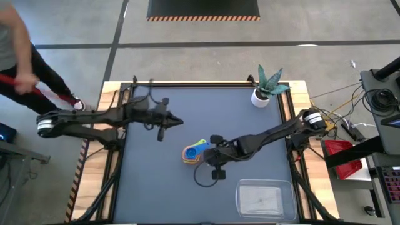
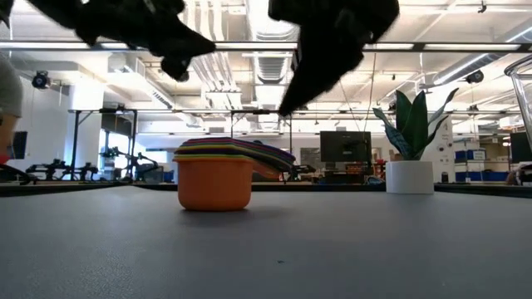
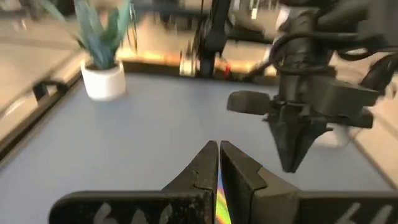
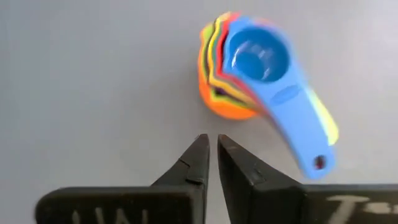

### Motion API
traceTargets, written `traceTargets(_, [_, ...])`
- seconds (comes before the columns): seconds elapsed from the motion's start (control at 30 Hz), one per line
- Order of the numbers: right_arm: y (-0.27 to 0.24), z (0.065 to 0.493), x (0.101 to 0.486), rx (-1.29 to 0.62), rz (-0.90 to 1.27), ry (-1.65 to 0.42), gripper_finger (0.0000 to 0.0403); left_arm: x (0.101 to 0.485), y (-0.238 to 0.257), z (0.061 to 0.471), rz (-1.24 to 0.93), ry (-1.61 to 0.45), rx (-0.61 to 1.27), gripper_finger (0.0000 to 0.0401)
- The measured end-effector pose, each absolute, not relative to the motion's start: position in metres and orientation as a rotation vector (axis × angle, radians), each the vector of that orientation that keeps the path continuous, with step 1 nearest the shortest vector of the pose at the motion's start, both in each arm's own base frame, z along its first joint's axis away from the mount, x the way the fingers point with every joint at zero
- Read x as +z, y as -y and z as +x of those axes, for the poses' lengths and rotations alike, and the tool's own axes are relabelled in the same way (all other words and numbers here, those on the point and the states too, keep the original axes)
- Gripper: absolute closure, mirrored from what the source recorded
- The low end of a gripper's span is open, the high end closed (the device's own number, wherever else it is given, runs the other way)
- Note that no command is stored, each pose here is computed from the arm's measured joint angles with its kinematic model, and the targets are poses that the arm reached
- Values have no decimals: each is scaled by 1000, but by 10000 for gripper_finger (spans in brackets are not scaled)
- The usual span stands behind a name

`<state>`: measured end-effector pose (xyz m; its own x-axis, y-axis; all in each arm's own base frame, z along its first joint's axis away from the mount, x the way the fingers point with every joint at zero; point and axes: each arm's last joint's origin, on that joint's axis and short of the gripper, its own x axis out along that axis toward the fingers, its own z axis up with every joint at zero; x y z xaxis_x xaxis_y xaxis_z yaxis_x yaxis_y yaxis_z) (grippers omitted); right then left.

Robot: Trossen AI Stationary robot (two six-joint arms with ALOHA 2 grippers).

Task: Nest measuring cups in basket
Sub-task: Put the nested measuring cups into the transparent bin

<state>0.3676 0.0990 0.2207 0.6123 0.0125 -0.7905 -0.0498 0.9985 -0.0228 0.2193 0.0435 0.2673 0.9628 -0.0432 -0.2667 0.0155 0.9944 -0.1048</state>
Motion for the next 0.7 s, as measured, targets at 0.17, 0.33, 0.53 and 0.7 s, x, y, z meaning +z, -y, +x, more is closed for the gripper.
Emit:
traceTargets(0.17, [-86,359,252,12,-6,-823,339,248,-37,195,-157,-91,-42,401])
traceTargets(0.33, [-66,353,275,-16,-8,-760,268,237,-34,182,-176,-39,-46,401])
traceTargets(0.53, [-44,359,287,-53,-30,-745,174,245,-33,177,-144,9,-51,401])
traceTargets(0.7, [-36,370,287,-62,-63,-764,114,246,-32,175,-110,8,-52,401])
